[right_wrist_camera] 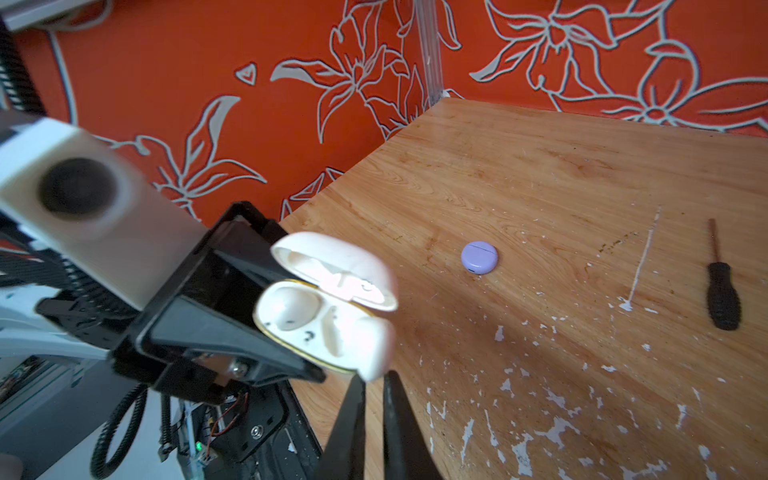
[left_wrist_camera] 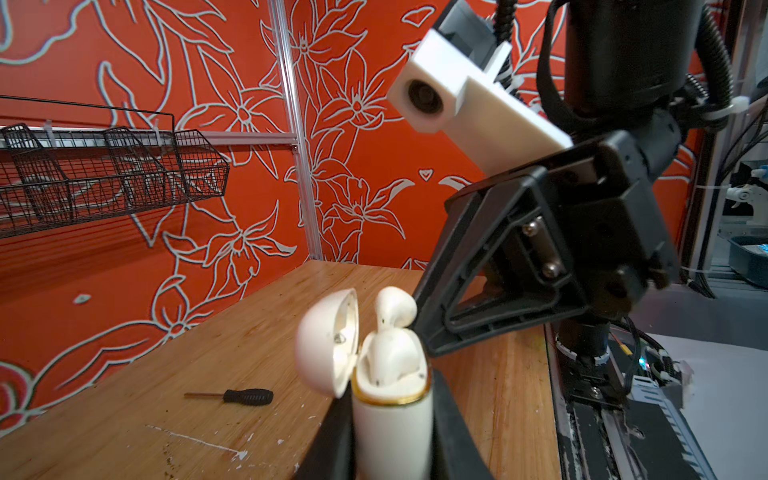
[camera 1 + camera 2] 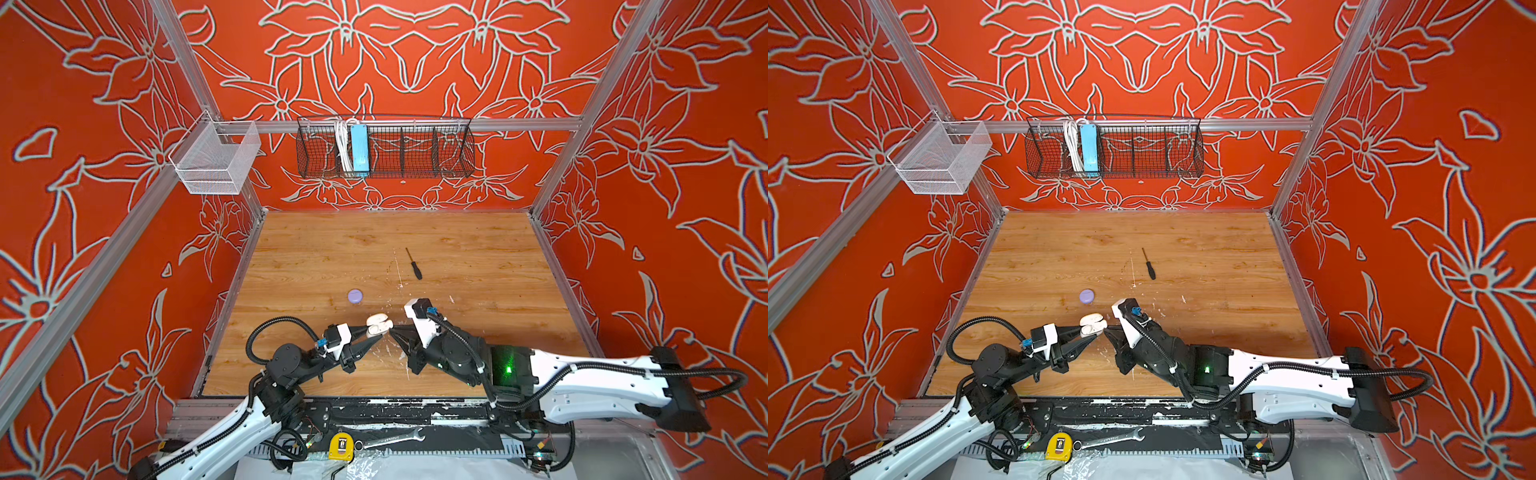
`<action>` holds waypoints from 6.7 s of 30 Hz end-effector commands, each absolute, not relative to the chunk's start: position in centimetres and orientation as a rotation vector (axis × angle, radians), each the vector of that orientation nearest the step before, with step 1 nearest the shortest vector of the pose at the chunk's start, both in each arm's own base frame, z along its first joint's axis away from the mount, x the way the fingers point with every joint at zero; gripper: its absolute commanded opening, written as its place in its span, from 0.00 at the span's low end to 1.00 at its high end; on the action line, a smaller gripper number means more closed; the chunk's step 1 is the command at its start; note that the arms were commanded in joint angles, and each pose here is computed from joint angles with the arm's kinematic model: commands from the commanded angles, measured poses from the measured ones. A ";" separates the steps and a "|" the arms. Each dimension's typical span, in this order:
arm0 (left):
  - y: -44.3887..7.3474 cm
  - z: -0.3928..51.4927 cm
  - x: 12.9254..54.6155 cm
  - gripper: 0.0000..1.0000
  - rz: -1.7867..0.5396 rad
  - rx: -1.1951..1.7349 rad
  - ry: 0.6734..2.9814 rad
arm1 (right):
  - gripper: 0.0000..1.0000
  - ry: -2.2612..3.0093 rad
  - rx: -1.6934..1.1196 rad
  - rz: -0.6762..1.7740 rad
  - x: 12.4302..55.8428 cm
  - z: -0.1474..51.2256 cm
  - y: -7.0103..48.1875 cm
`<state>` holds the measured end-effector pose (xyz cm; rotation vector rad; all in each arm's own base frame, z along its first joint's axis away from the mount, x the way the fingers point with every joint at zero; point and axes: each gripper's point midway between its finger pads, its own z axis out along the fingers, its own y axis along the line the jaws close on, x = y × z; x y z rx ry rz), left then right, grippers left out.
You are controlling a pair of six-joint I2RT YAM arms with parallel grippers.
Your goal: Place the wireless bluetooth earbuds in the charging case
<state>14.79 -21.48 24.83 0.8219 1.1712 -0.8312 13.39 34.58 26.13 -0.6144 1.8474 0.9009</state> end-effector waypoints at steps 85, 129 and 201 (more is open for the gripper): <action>-21.7 23.0 15.3 0.00 -0.668 0.937 1.149 | 0.22 2.016 -0.154 0.991 16.0 23.6 36.8; -21.3 22.1 16.6 0.00 -0.577 0.928 1.194 | 0.18 2.039 0.013 1.125 15.5 23.0 39.2; -24.1 21.6 13.3 0.00 -0.753 1.149 1.078 | 0.27 2.052 -0.272 0.814 18.7 28.0 30.3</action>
